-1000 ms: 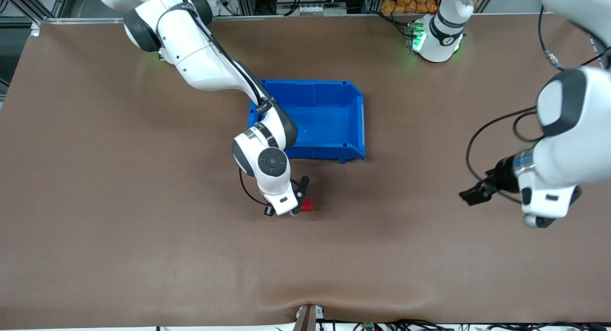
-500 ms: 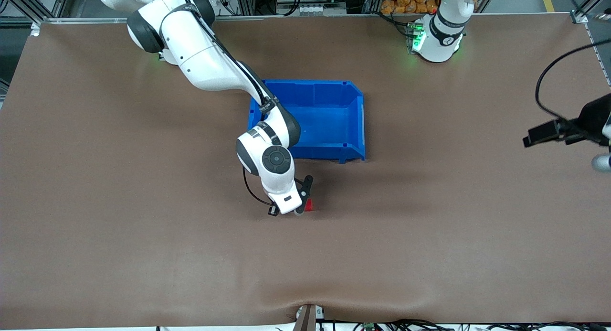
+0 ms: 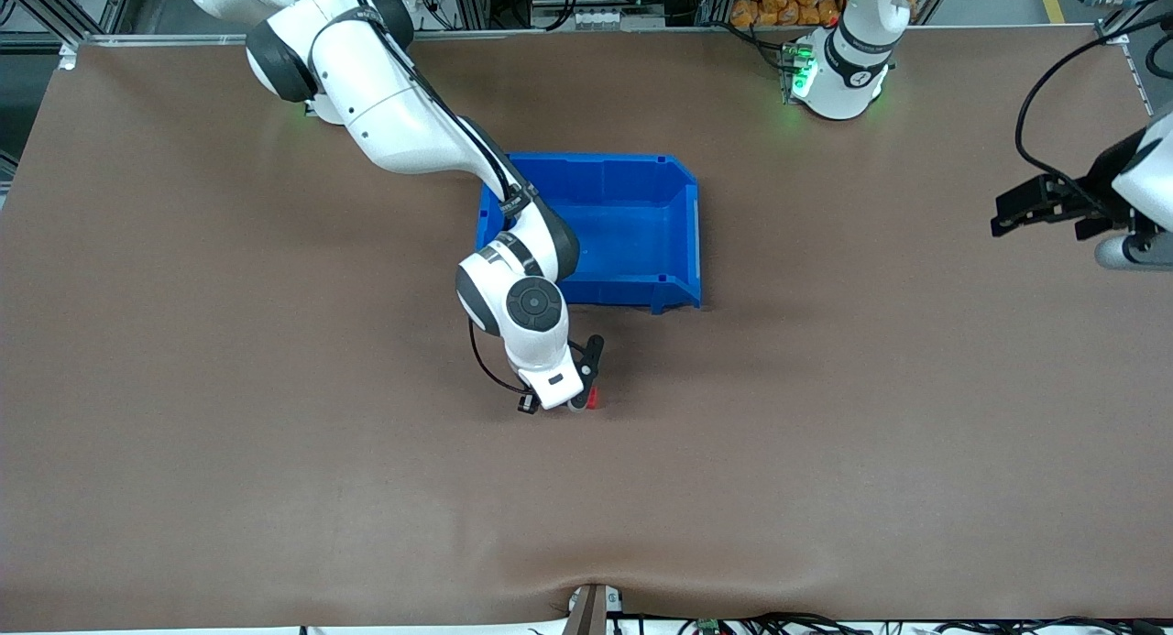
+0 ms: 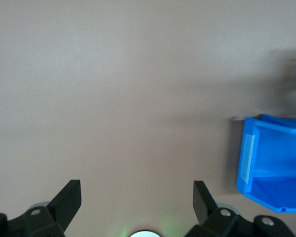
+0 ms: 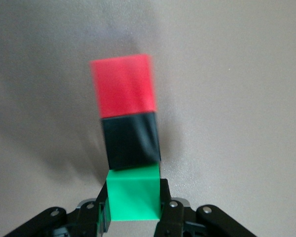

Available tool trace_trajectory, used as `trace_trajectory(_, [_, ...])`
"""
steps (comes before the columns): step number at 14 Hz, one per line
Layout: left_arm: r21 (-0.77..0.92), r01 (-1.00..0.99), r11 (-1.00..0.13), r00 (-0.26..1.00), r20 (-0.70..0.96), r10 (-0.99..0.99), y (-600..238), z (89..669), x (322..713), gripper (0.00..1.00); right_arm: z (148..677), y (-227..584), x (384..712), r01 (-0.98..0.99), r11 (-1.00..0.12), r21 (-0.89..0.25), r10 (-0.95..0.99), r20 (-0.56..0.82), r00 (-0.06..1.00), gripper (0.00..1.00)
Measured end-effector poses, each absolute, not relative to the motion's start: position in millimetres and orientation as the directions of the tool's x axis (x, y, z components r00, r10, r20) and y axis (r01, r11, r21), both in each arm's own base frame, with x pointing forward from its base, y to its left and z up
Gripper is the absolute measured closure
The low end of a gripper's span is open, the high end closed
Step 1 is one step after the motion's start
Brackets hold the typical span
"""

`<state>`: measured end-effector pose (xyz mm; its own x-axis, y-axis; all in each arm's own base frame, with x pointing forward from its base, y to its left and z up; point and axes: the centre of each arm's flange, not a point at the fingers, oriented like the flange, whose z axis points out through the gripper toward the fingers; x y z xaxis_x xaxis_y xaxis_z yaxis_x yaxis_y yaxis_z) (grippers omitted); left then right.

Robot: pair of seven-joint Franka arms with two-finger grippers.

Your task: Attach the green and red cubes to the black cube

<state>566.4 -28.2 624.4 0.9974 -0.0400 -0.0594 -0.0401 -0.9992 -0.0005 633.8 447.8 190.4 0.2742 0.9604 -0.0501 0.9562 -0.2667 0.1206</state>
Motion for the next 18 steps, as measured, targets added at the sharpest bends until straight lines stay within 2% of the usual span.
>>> trace_trajectory(2, [0.011, -0.031, -0.999, 0.998, -0.048, -0.032, -17.1, 620.6, 553.5, 0.00, 190.2, 448.5, 633.7, 0.956, -0.266, 0.122, 0.961, -0.049, 0.274, 0.60])
trace_trajectory(3, [0.011, -0.025, -1.000, 0.999, -0.039, -0.025, -14.8, 621.3, 551.5, 0.00, 189.6, 449.2, 633.5, 0.956, -0.266, 0.123, 0.961, -0.046, 0.273, 0.56])
trace_trajectory(7, [0.010, 0.039, -0.999, 0.999, -0.017, 0.039, -2.9, 625.2, 553.4, 0.00, 179.2, 450.3, 633.2, 0.955, -0.266, 0.128, 0.961, -0.037, 0.273, 0.14])
trace_trajectory(8, [0.010, 0.056, -0.998, 0.998, -0.018, 0.056, 5.7, 625.0, 553.4, 0.00, 178.6, 450.0, 633.2, 0.955, -0.267, 0.128, 0.961, -0.037, 0.274, 0.05])
trace_trajectory(9, [0.010, 0.072, -0.997, 0.997, -0.018, 0.072, 14.4, 624.8, 553.4, 0.00, 179.2, 449.9, 633.7, 0.954, -0.269, 0.130, 0.961, -0.037, 0.276, 0.00])
trace_trajectory(14, [0.010, 0.092, -0.996, 0.996, -0.018, 0.092, 22.7, 624.7, 553.2, 0.00, 199.5, 448.0, 637.8, 0.948, -0.295, 0.119, 0.951, -0.060, 0.304, 0.00])
trace_trajectory(18, [0.010, 0.085, -0.996, 0.996, -0.016, 0.085, 18.7, 625.9, 553.4, 0.00, 232.5, 435.8, 637.5, 0.895, -0.436, 0.094, 0.888, -0.116, 0.445, 0.00])
